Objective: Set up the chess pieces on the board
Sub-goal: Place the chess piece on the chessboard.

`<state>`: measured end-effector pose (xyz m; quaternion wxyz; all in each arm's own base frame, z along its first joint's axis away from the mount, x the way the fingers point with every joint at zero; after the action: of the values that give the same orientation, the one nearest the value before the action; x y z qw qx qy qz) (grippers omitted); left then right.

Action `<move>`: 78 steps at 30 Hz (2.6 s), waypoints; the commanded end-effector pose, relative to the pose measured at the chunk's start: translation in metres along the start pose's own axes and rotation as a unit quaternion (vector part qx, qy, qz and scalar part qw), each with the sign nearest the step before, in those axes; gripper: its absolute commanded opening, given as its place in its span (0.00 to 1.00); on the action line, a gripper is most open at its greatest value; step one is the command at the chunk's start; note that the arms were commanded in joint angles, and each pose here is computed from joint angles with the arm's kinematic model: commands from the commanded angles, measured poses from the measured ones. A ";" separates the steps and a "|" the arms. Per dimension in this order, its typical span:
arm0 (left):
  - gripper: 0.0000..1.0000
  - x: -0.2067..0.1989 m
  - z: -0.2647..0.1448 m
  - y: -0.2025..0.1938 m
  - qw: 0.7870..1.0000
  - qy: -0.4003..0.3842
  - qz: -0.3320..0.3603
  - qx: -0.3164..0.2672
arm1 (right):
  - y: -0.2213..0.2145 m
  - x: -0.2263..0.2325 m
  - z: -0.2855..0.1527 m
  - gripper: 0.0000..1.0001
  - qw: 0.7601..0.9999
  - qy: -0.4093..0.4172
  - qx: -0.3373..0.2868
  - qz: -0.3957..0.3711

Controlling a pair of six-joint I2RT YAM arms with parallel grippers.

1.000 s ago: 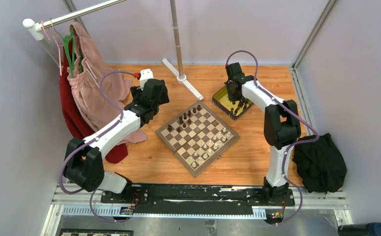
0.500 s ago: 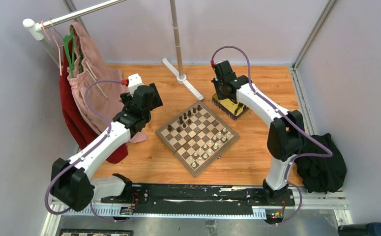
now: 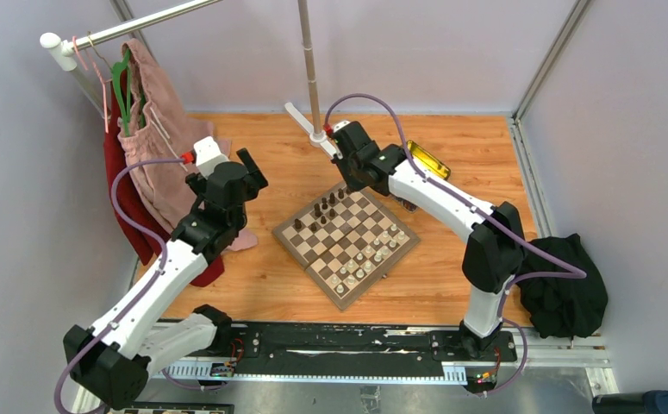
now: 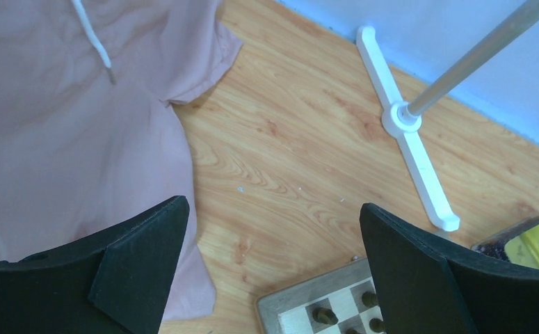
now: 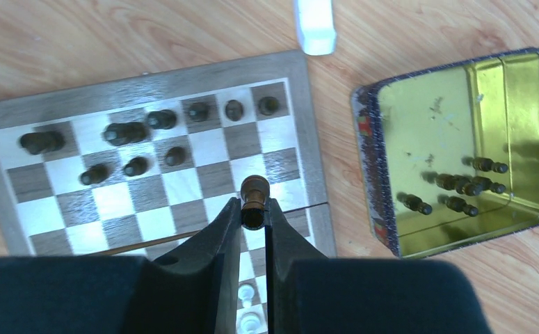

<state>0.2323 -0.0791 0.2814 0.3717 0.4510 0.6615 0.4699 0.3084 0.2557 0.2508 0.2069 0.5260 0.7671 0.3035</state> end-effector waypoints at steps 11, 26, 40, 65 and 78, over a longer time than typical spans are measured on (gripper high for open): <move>1.00 0.024 -0.034 0.041 0.997 0.011 -0.035 -0.062 | -0.001 0.071 -0.020 0.00 0.996 0.055 0.001 -0.074; 1.00 0.030 -0.055 0.084 0.991 -0.010 -0.056 -0.120 | -0.011 0.130 -0.010 0.00 0.987 0.100 0.014 -0.129; 1.00 0.039 -0.073 0.114 0.982 -0.017 -0.088 -0.169 | -0.022 0.164 -0.003 0.00 0.979 0.126 0.032 -0.158; 1.00 0.038 -0.086 0.141 0.970 -0.065 -0.079 -0.221 | -0.041 0.188 0.027 0.00 0.968 0.132 0.074 -0.200; 1.00 0.035 -0.085 0.144 0.969 -0.072 -0.073 -0.227 | -0.046 0.192 0.043 0.00 0.967 0.129 0.086 -0.202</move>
<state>0.1821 -0.0484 0.4282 0.5291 0.3466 0.5530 0.5423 0.2394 0.4291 0.1905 0.1222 0.3452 0.8924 0.2636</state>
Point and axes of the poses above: each gripper's point midway between its finger pads, its own z axis out along the fingers, its own x axis along the line the jaws close on, y = z × x, the point moved 10 cm from there along -z, back along the fingers, and after that the axes turned 12 degrees about z, right-handed, at the moved point
